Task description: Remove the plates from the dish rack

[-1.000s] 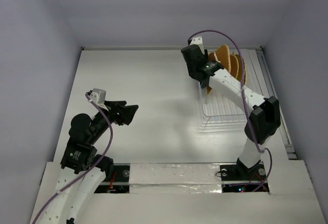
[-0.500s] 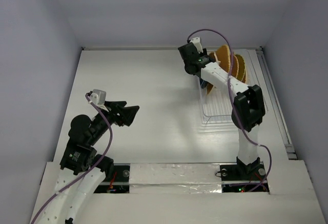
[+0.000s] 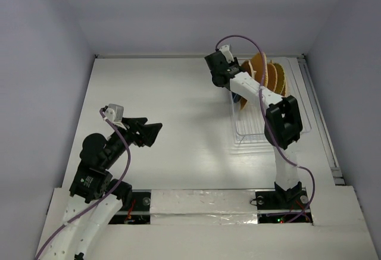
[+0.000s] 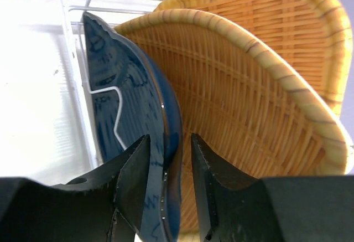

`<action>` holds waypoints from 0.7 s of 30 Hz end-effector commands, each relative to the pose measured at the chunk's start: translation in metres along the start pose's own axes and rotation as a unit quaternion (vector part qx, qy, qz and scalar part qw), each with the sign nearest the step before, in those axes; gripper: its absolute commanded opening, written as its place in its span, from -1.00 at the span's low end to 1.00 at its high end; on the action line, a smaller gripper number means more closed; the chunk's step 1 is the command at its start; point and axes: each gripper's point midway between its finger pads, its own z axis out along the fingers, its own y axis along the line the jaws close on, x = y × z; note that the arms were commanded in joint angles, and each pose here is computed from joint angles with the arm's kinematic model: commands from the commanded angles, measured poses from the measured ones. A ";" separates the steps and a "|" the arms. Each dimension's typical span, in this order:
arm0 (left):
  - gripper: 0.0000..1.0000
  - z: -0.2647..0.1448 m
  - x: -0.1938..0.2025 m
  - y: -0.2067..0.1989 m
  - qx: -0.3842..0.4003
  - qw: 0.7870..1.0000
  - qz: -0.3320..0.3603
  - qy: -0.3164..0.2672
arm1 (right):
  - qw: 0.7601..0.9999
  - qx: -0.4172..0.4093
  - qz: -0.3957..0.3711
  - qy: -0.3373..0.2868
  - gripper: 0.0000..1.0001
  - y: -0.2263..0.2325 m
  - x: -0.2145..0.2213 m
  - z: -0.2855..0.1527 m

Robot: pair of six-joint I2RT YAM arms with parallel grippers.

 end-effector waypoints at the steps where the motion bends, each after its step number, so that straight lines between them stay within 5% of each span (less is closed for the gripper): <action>1: 0.39 -0.002 -0.011 -0.007 0.010 1.000 0.003 -0.019 | 0.999 0.030 -0.004 -0.016 -0.24 -0.013 -0.017 0.002; 10: 0.38 -0.002 -0.011 -0.009 0.016 1.000 0.005 -0.019 | 0.998 0.045 -0.039 -0.006 -0.31 -0.009 -0.007 0.010; 21: 0.37 -0.004 -0.013 -0.010 0.018 1.000 0.006 -0.024 | 0.996 0.067 -0.061 -0.019 -0.73 -0.019 -0.017 0.003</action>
